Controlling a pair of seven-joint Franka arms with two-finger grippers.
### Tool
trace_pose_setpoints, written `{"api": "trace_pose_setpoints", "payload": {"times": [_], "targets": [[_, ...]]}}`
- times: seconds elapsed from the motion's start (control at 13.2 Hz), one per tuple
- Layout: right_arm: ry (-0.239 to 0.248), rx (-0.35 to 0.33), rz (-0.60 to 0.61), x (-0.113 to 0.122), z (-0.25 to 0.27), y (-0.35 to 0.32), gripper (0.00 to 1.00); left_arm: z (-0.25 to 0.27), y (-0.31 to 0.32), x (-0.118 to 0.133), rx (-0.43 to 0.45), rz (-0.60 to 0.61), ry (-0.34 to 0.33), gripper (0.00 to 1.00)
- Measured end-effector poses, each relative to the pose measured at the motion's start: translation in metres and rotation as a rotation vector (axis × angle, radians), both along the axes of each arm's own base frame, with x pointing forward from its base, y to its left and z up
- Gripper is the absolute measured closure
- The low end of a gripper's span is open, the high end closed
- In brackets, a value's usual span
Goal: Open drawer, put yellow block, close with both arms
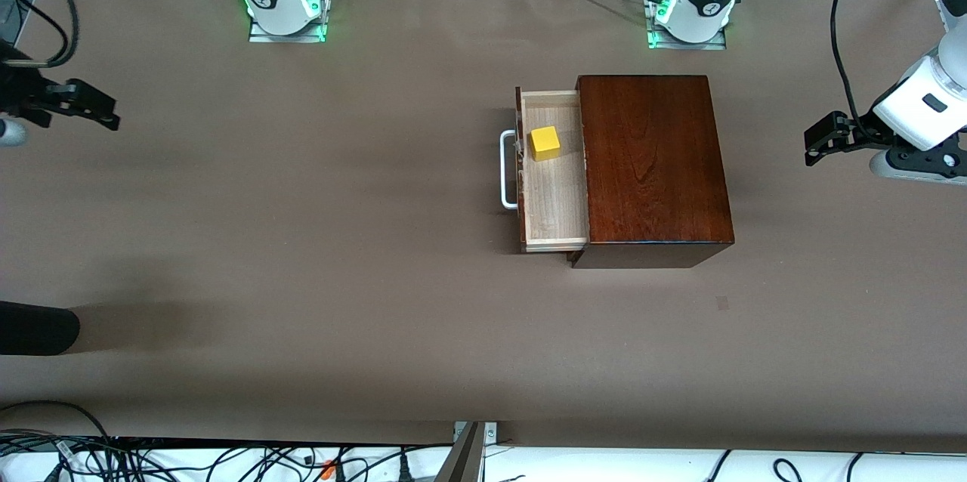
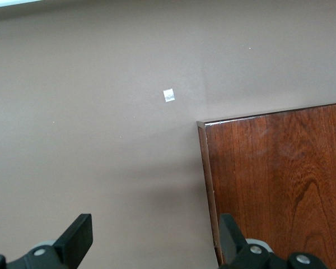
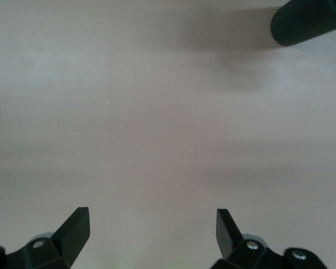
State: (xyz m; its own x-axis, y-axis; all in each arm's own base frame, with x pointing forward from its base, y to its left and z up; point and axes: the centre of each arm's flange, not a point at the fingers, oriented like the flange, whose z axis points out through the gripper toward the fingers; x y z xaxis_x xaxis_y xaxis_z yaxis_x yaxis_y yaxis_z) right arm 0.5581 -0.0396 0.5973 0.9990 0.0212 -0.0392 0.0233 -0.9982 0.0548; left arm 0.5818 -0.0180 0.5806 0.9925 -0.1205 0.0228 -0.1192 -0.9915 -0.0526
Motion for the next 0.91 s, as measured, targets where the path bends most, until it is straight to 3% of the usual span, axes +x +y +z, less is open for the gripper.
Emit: {"api": "trace_pose_setpoints", "payload": {"times": [0.6,0.91], "targets": [[-0.003,0.003,-0.011,0.000,0.001,0.008,0.00,0.000,0.000,0.000,0.000,0.000,-0.001,0.00],[-0.001,0.048,-0.007,-0.003,0.004,0.019,0.00,0.001,-0.012,0.000,-0.005,-0.023,-0.001,0.00]]}}
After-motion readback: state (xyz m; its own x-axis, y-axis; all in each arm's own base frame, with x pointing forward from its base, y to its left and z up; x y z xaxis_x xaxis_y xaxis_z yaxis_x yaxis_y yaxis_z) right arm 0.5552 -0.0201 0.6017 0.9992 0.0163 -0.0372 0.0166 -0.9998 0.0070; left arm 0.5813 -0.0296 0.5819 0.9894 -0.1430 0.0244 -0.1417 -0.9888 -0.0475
